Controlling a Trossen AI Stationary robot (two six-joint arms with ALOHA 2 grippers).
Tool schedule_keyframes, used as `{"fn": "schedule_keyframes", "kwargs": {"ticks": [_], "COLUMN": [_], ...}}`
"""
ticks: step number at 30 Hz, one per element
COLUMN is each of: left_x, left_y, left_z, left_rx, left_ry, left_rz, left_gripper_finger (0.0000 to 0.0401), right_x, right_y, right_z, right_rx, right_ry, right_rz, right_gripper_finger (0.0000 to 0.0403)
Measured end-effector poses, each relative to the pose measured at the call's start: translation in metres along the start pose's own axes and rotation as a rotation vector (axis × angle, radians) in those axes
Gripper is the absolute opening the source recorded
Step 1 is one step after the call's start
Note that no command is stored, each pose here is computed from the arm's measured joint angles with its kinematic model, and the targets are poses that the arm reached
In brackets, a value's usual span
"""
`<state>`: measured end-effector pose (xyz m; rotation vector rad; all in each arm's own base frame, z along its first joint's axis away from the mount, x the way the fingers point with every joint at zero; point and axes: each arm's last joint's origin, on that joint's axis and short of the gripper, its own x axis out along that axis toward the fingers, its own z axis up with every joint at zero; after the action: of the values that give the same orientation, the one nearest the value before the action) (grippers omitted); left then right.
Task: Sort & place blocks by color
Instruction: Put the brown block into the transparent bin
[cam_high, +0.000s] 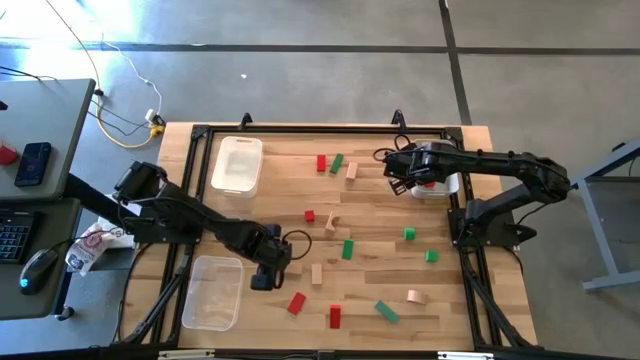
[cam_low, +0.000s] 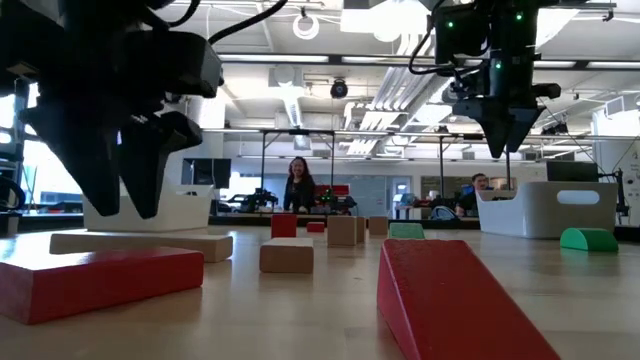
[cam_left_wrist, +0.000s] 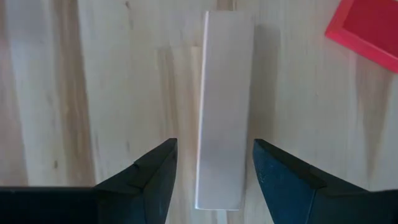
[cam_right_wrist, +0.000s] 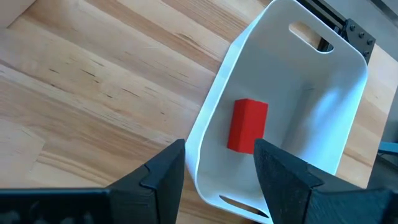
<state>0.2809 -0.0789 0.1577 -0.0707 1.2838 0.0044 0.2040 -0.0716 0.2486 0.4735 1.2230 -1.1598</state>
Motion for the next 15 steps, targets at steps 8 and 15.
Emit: {"fn": "schedule_keyframes", "kwargs": {"ticks": [8,15], "left_x": [0.017,0.028], "left_y": [-0.002,-0.003], "left_z": [0.000,0.001], "left_rx": [0.009,0.012], "left_ry": [0.039,0.052], "left_rz": [-0.009,-0.008], "left_gripper_finger": [0.0198,0.0196], "right_x": [0.000,0.000], "right_y": [0.000,0.000], "right_z": [0.000,0.000], "right_rx": [0.000,0.000], "right_ry": [0.000,-0.001], "right_rz": [0.000,0.001], "right_gripper_finger": [0.0179,0.0179]}}
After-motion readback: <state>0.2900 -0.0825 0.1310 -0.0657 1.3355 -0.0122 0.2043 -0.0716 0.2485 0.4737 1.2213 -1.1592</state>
